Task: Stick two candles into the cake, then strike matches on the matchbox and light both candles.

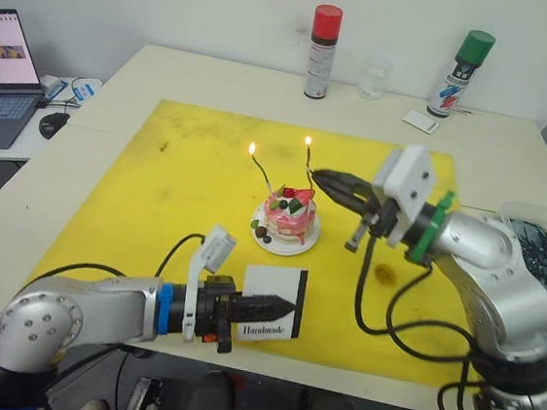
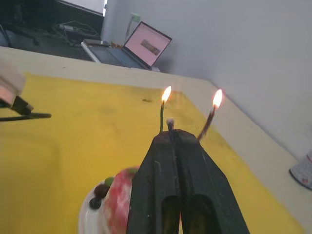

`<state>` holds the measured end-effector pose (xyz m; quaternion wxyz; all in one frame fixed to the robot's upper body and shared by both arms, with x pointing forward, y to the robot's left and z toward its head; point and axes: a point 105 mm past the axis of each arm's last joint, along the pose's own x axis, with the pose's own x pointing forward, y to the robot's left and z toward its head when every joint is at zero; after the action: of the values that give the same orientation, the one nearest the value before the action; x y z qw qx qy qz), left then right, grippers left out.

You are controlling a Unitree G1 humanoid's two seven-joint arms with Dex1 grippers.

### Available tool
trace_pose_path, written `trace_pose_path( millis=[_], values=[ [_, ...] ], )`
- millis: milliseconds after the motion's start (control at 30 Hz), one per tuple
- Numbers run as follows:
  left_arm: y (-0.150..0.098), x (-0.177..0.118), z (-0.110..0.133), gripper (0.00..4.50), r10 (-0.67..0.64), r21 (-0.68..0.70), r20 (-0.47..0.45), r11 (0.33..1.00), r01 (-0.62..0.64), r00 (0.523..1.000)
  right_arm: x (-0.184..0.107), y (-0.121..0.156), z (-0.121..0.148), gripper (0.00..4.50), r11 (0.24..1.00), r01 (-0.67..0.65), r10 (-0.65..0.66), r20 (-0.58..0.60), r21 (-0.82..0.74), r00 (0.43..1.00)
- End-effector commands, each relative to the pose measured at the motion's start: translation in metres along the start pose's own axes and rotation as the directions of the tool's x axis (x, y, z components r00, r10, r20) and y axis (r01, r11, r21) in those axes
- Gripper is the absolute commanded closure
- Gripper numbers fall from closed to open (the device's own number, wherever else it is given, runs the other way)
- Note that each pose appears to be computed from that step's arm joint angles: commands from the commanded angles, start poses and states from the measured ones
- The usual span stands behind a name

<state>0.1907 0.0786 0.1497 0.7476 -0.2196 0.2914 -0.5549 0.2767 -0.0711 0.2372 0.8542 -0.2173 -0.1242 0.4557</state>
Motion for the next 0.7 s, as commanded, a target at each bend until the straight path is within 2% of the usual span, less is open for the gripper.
trace_pose_path(
  millis=[33, 267, 400, 467, 567, 700],
  values=[
    [-0.012, 0.004, 0.004, 4.50, -0.057, 0.043, 0.014, 0.997, 0.056, 0.998, -0.016, -0.010, 0.013, 4.46, 0.996, 0.073, -0.072, 0.013, -0.048, 0.997],
    [-0.003, 0.013, 0.014, 4.50, -0.073, 0.053, 0.025, 0.996, 0.072, 0.997, -0.034, -0.044, -0.001, 4.46, 0.970, 0.236, -0.239, -0.052, -0.055, 0.970],
    [0.000, 0.018, 0.018, 4.50, -0.079, 0.059, 0.032, 0.995, 0.077, 0.996, -0.060, -0.070, -0.015, 4.46, 0.918, 0.382, -0.393, -0.122, -0.105, 0.911],
    [0.001, 0.022, 0.019, 4.50, -0.083, 0.061, 0.037, 0.995, 0.081, 0.996, -0.078, -0.087, -0.027, 4.46, 0.870, 0.479, -0.493, -0.171, -0.119, 0.853],
    [0.003, 0.029, 0.020, 4.50, -0.090, 0.063, 0.048, 0.994, 0.087, 0.995, -0.117, -0.117, -0.052, 4.46, 0.756, 0.635, -0.652, -0.266, -0.160, 0.710],
    [0.005, 0.036, 0.020, 4.50, -0.094, 0.064, 0.061, 0.994, 0.090, 0.994, -0.166, -0.146, -0.079, 4.46, 0.607, 0.759, -0.777, -0.374, -0.236, 0.506]
  ],
)
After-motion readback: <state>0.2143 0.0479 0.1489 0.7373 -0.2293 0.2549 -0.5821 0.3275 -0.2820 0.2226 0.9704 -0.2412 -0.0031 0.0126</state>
